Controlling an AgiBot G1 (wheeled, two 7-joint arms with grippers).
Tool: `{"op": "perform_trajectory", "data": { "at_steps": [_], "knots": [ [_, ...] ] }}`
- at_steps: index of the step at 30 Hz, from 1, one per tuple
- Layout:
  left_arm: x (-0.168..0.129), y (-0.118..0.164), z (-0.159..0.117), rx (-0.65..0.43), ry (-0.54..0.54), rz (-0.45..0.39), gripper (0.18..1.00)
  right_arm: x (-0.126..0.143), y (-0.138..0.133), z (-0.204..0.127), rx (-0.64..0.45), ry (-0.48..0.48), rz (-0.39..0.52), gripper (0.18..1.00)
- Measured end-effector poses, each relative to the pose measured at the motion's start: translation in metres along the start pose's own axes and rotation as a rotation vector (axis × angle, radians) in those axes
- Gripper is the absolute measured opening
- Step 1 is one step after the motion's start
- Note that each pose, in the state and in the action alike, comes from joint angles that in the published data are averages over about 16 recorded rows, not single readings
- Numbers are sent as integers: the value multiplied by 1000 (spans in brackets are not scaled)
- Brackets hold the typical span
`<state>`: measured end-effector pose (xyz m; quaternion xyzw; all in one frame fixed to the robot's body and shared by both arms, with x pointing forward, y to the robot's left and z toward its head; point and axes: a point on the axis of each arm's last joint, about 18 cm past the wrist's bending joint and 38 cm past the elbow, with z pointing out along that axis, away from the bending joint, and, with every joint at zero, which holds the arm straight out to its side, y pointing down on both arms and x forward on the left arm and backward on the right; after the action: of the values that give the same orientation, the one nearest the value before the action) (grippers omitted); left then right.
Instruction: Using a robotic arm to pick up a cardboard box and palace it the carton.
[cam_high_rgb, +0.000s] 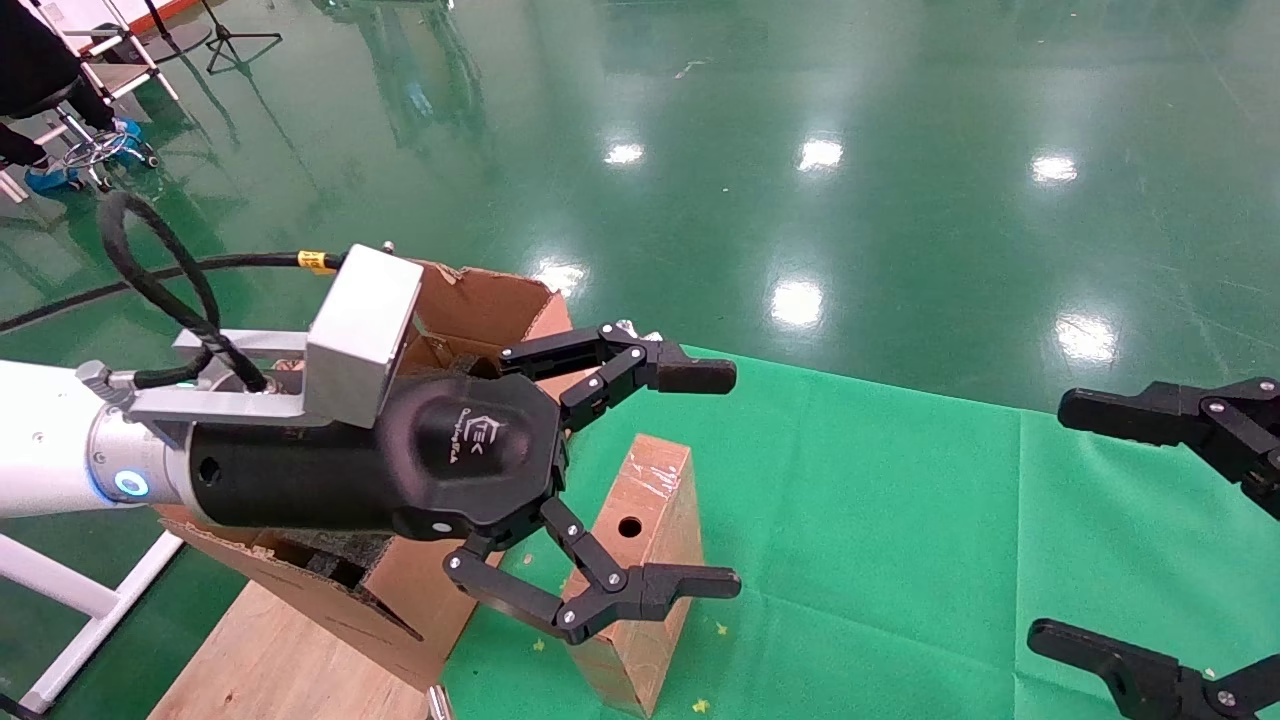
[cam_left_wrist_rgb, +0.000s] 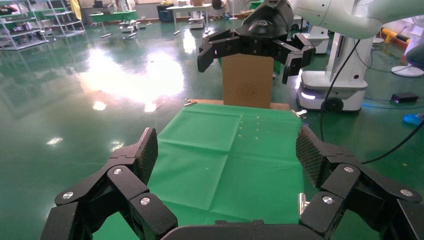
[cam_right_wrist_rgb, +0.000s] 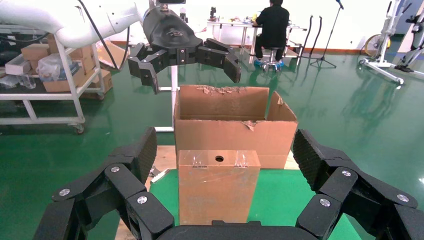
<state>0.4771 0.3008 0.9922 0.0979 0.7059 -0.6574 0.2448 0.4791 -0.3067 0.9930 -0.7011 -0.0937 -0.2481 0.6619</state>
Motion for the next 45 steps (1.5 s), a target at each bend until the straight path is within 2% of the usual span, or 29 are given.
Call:
{"op": "perform_trajectory", "data": {
  "at_steps": [17, 31, 37, 45],
  "knots": [
    [-1, 1, 0, -14, -7, 13, 1000, 0, 0, 0, 0, 0, 0, 1001],
    [-19, 18, 7, -168, -93, 40, 1001, 0, 0, 0, 0, 0, 0, 980],
    [-30, 23, 9, -223, -136, 51, 1001, 0, 0, 0, 0, 0, 0, 936],
    [-53, 29, 11, -350, -211, 73, 1001, 0, 0, 0, 0, 1, 0, 811]
  ]
}}
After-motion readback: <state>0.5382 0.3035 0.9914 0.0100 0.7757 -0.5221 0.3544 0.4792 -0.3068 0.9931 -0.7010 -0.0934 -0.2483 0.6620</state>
